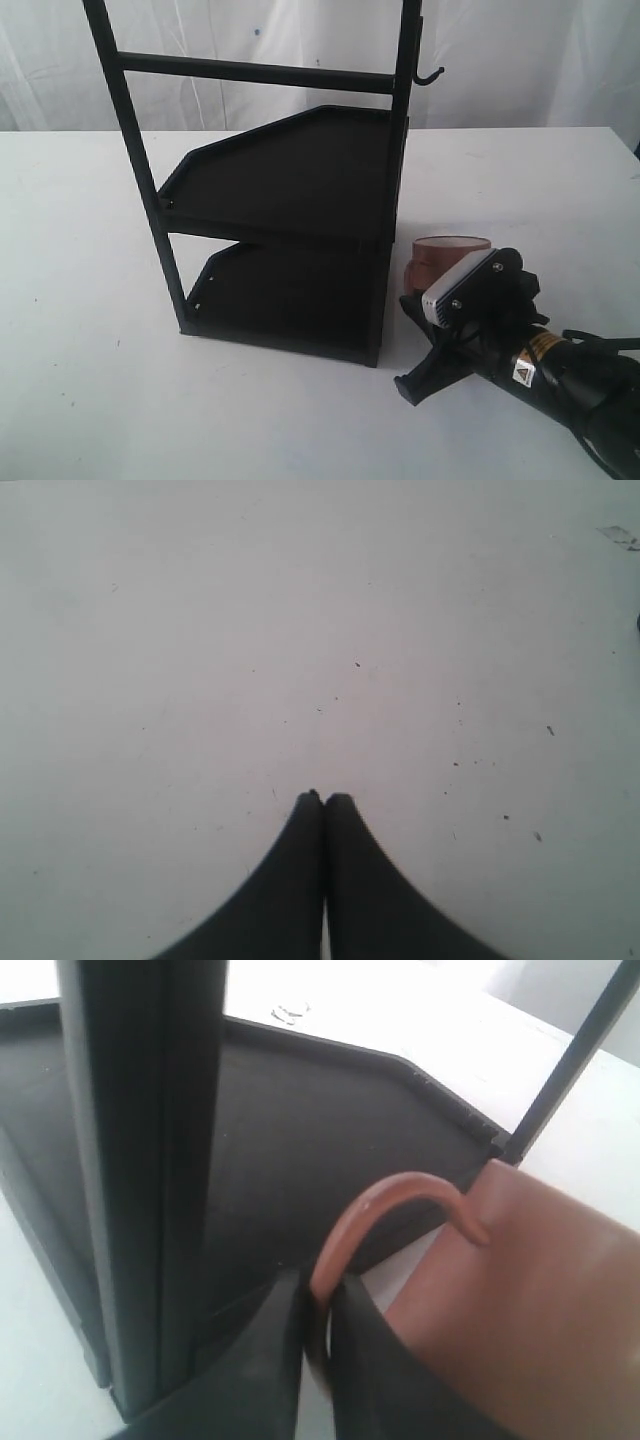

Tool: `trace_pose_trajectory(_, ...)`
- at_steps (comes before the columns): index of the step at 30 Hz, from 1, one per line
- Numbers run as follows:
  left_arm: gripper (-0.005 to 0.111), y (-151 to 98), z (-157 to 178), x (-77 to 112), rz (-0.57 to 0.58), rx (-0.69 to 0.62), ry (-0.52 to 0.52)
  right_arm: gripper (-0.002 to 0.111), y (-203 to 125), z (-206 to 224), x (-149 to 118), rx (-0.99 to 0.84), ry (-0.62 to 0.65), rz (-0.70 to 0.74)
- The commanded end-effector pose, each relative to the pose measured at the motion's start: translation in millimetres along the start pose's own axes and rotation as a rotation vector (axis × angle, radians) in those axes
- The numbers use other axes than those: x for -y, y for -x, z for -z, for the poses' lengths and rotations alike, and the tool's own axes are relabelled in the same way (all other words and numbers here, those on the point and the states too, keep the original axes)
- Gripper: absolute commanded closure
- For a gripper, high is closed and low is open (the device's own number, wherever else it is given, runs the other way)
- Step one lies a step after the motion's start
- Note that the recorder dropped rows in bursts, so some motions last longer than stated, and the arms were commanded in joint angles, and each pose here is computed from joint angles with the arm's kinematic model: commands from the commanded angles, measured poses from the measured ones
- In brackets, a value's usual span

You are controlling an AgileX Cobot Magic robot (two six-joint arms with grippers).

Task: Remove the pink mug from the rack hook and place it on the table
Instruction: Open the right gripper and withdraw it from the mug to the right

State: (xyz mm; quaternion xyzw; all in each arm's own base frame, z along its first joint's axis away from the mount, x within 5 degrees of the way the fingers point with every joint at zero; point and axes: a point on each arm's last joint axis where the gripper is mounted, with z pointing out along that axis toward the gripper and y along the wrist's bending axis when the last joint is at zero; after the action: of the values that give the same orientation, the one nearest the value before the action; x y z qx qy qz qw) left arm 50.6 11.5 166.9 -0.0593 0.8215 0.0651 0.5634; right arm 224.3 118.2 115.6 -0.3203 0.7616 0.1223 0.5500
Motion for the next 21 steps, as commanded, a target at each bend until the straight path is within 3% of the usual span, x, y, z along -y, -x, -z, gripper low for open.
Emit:
trace_pose_trajectory(1, 0.107, -0.3, -0.1, 0.3, -0.003, 0.006, -0.004, 0.094, -0.9, 0.2, 0.1, 0.002, -0.003, -0.010)
trace_pose_trajectory(18, 0.107, -0.3, -0.1, 0.3, -0.003, 0.006, -0.004, 0.079, -6.9, 0.4, -1.2, -0.064, 0.010, -0.014)
trace_pose_trajectory(21, 0.107, -0.3, -0.1, 0.3, -0.003, 0.006, -0.004, 0.079, -7.3, 0.9, -5.7, -0.069, 0.054, -0.135)
